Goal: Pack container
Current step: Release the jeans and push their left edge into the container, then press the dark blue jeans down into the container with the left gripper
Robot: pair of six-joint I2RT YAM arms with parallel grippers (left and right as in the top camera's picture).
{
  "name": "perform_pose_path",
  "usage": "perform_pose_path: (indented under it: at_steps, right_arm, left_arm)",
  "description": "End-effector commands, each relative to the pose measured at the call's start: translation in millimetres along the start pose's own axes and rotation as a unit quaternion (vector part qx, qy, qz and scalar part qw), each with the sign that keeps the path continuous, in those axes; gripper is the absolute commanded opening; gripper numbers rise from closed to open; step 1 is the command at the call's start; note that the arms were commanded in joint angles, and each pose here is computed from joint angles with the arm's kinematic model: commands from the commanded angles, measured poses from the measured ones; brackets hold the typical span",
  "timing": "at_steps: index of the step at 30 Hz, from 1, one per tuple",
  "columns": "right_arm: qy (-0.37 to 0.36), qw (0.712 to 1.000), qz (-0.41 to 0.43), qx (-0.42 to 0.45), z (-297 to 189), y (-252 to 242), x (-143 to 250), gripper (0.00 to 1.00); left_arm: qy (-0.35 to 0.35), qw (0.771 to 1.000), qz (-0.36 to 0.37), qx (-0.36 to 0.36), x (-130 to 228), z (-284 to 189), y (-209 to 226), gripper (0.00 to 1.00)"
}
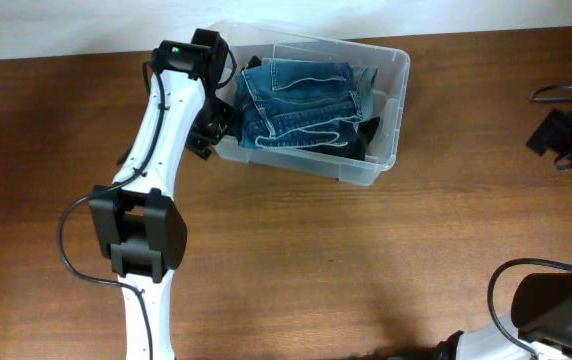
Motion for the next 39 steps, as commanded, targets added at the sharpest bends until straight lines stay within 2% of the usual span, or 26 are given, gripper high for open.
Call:
perform_pose_path:
  at_steps: [1,9,19,29,32,37,39]
  right_arm:
    - [0.000,1.000,-0.002,0.007,2.0,-1.2,-1.5,0.98]
    - [0.000,1.000,-0.002,0.007,2.0,-1.2,-1.5,0.98]
    - [0.000,1.000,-0.002,0.007,2.0,-1.2,-1.5,0.98]
    - [0.000,1.000,-0.002,0.007,2.0,-1.2,-1.5,0.98]
    - [0.000,1.000,-0.002,0.007,2.0,-1.2,-1.5,0.98]
    - [0.000,1.000,-0.002,0.007,2.0,-1.2,-1.5,0.98]
    - [0.000,1.000,-0.002,0.007,2.0,-1.2,-1.5,0.98]
  left_arm:
    - [0.024,1.000,0.002,-0.015,7.6,4.9,4.2,0.57]
    - [0.080,0.997,0.008,-0.004,29.6,3.2,0.5,0.52]
    - [0.079,0.995,0.055,-0.013,70.5,2.2,-12.4,0.52]
    - [0.089,0.995,0.037,-0.009,78.3,1.6,-15.6,0.49]
    - [0.087,0.996,0.036,-0.005,76.5,1.8,-17.1,0.50]
    - [0.098,0.995,0.033,-0.003,77.3,1.3,-16.4,0.72]
    - [0.110,0.993,0.041,0.001,80.7,0.4,-17.0,0.74]
Point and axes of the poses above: each gripper's point midway between its finger pads, its own z axis out along the fingers, its own y axis along the line the jaws close on, x = y × z, the point moved 4 cm from there along -z, back along the fingers, and after that the axes turned 3 degrees about z, right-handed, at the moved point
